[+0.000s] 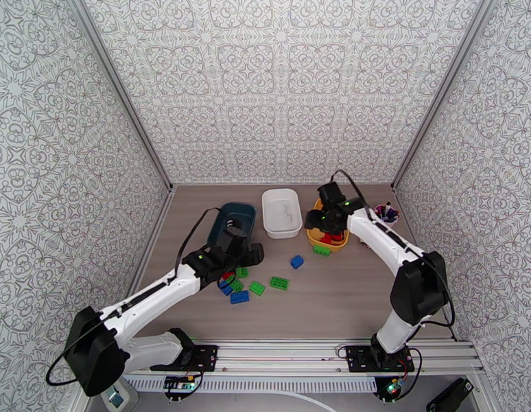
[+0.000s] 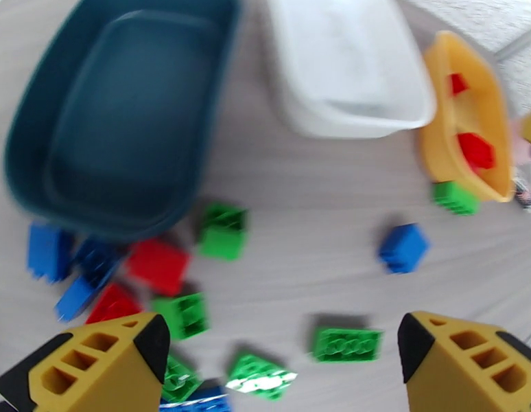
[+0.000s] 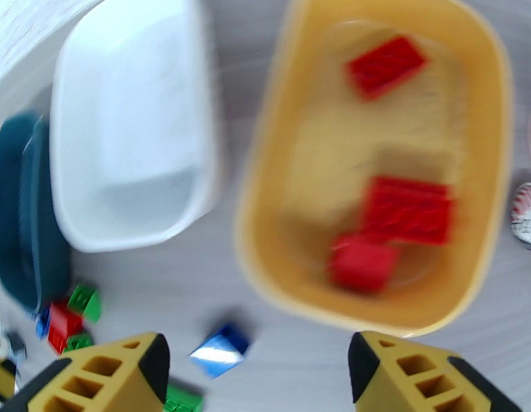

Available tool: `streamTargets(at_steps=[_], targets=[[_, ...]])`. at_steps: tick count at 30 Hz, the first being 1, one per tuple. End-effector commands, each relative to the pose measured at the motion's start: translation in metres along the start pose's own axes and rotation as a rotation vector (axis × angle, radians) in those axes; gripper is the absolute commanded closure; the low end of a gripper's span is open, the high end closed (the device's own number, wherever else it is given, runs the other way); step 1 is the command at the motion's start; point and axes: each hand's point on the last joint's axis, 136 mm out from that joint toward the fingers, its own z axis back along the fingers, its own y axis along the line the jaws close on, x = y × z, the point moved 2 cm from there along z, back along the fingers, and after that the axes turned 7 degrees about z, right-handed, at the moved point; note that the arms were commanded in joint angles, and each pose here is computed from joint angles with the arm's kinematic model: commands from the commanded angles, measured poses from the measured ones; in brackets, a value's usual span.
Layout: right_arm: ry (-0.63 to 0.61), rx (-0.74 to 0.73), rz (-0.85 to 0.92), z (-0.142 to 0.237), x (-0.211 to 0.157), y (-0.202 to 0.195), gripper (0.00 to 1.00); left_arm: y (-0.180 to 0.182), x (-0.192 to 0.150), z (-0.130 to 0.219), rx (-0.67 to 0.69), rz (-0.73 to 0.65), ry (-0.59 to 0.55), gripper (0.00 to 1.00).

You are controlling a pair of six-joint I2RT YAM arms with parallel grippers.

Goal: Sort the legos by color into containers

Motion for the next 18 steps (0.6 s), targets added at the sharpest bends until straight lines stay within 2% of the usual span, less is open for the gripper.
streamTargets(at_steps=[1,10,18], targets=[[0.014,0.064,0.048,0.001,-0.018,0.033,0.29,0.036,-0.011,0.002,0.106,0.055,0.014,0.10],[0.096,0.177,0.164,-0.019,-0.071,0.117,0.32,0.085,-0.037,-0.008,0.196,0.162,0.064,0.16],[0.156,0.204,0.212,-0.038,-0.108,0.149,0.35,0.099,-0.037,-0.027,0.216,0.218,0.094,0.23]])
